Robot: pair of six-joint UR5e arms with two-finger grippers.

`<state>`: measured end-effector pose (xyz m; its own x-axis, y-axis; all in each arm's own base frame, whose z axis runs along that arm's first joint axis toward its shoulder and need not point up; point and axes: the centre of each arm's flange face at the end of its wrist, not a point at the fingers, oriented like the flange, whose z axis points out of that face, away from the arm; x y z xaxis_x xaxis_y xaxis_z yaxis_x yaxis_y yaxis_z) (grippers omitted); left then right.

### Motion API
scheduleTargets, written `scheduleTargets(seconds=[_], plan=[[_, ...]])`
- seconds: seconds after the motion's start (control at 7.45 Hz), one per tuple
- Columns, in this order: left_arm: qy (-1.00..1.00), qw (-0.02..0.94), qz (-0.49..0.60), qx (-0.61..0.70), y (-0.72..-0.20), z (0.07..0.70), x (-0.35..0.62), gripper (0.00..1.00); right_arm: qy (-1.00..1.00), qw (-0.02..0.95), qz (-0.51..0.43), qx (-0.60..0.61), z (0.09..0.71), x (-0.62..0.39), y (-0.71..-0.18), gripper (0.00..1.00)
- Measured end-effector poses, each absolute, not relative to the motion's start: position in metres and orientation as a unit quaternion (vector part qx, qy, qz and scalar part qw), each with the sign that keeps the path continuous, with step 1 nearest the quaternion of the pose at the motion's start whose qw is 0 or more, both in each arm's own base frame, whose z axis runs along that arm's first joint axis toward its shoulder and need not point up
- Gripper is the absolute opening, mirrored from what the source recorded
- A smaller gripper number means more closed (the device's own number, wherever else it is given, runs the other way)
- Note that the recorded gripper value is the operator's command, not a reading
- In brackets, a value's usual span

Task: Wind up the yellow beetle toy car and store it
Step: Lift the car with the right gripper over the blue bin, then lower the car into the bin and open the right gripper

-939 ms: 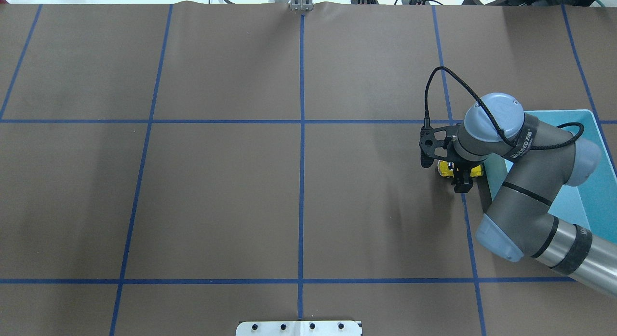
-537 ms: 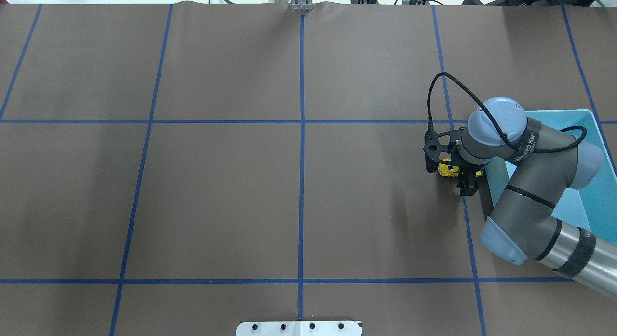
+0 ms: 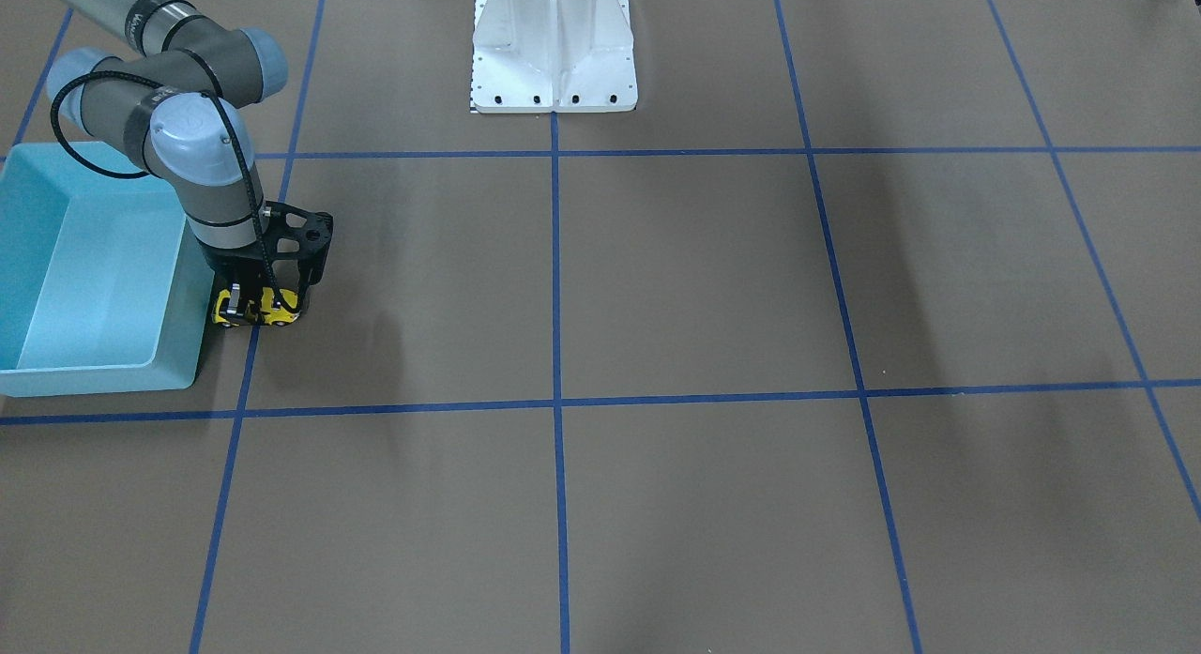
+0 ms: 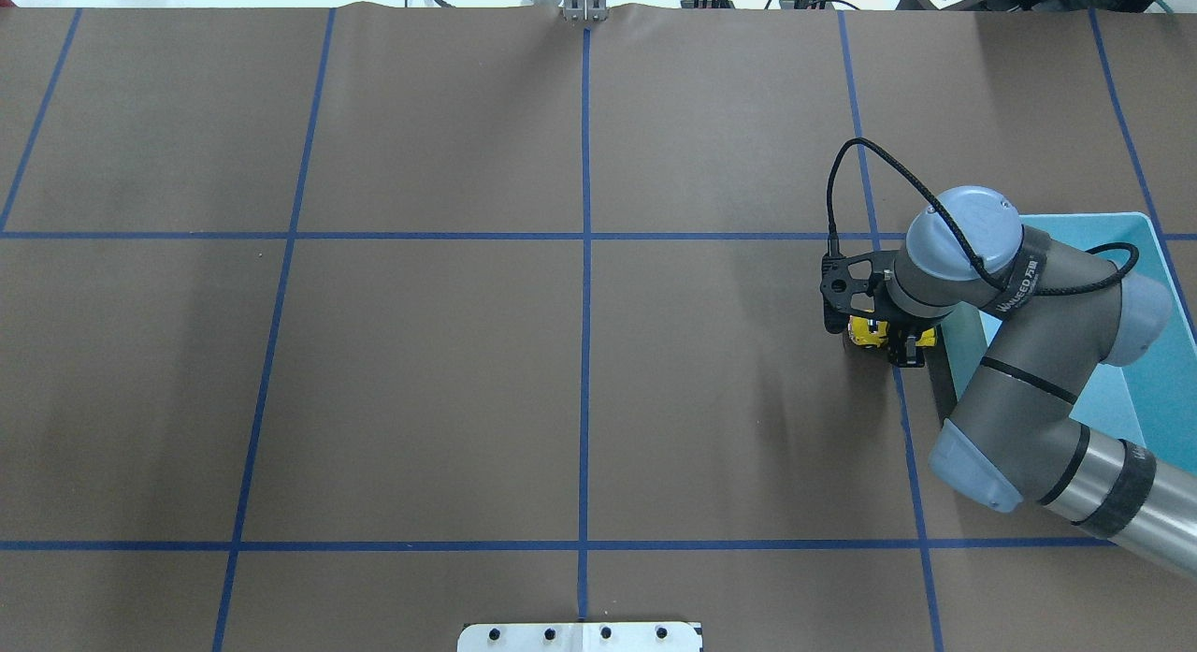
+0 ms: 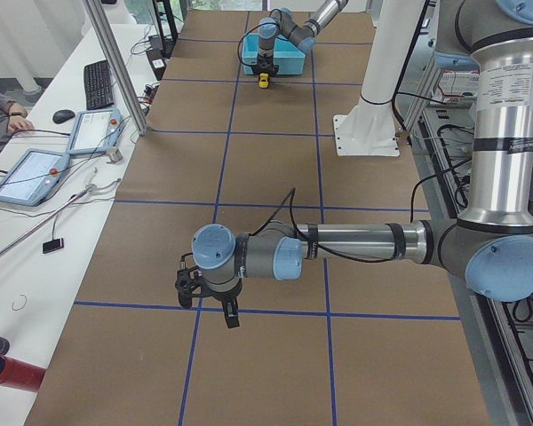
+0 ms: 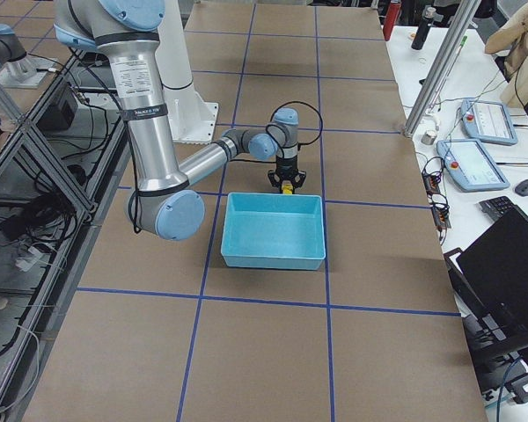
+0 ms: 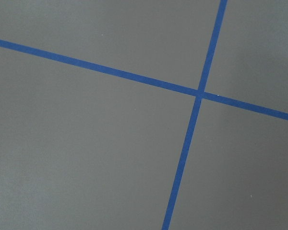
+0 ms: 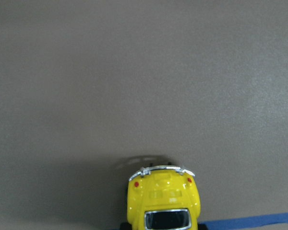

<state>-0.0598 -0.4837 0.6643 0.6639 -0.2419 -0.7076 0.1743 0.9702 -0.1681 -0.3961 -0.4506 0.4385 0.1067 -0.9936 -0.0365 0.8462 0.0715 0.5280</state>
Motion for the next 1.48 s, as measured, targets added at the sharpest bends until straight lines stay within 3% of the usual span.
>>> scheduleTargets(seconds=[0.67, 1.07, 1.48], plan=[[0.395, 0.911, -0.113, -0.041, -0.484, 0.663, -0.060, 1.00, -0.167, 0.728, -0.630, 0.211, 0.338, -0.336, -0.444, 0.00], [0.394, 0.911, -0.113, -0.042, -0.484, 0.664, -0.059, 1.00, -0.154, 0.711, -0.658, 0.191, 0.397, -0.250, -0.440, 0.00], [0.394, 0.911, -0.114, -0.043, -0.484, 0.664, -0.060, 1.00, -0.171, 0.697, -0.660, 0.221, 0.514, -0.201, -0.412, 0.00]])
